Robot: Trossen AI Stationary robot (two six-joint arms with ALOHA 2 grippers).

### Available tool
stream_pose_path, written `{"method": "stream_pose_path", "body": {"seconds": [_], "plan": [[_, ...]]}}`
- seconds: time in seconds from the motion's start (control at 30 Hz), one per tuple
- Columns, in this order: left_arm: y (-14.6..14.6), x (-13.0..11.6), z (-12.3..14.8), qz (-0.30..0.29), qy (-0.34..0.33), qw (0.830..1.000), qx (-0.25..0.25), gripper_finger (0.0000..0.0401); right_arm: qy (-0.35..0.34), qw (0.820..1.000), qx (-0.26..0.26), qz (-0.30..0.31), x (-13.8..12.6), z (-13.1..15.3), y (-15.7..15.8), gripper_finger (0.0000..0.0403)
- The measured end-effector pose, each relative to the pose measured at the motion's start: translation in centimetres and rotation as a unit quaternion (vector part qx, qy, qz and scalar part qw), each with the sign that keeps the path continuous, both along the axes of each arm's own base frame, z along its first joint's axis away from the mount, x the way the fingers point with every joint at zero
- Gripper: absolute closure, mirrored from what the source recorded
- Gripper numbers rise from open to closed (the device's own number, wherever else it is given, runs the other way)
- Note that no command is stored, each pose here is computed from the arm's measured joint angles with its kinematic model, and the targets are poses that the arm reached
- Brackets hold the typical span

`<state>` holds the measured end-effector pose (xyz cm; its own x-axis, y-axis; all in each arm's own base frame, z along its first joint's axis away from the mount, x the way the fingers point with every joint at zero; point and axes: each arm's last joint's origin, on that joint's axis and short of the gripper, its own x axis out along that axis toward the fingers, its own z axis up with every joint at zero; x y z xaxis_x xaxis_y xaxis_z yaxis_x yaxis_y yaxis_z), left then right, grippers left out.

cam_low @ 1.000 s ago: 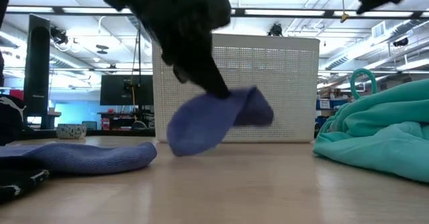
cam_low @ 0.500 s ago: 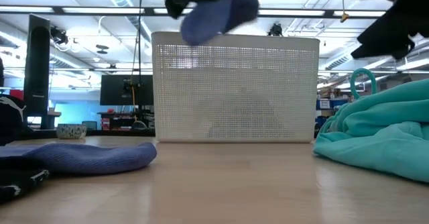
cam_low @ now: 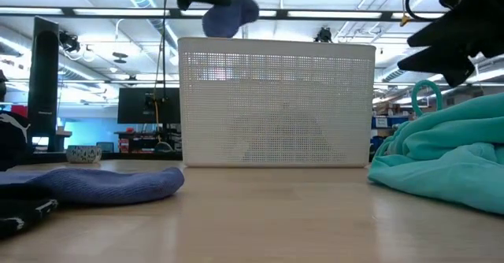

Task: Sort clothes
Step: Put the blue sock into the white laundry organizer

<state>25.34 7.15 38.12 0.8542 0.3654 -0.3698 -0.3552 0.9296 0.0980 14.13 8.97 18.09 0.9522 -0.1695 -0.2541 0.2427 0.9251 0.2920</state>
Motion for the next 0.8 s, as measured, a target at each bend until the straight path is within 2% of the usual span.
{"method": "stream_pose_path", "body": {"seconds": [0.2,0.4,0.5,0.63,0.8], "plan": [[1.9,-0.7,-0.3,0.033,0.017,0.999,-0.008,0.0352,-0.003,1.000,0.009,0.009,0.1,0.1,0.0,0.0174],[1.9,-0.8,-0.4,0.033,0.020,0.999,-0.012,0.0291,-0.001,1.000,0.007,0.009,0.1,0.1,0.0,0.0174],[1.3,-1.2,-0.5,0.032,0.032,0.999,-0.029,0.0269,-0.001,1.000,0.006,0.009,0.1,0.1,0.0,0.0174],[-0.7,-2.5,-0.2,0.006,0.050,0.997,-0.051,0.0260,-0.001,1.000,0.006,0.009,0.1,0.1,0.0,0.0174],[-5.6,-3.6,-0.1,-0.057,0.055,0.993,-0.089,0.0260,0.001,1.000,-0.001,0.011,0.1,0.1,0.0,0.0174]]}}
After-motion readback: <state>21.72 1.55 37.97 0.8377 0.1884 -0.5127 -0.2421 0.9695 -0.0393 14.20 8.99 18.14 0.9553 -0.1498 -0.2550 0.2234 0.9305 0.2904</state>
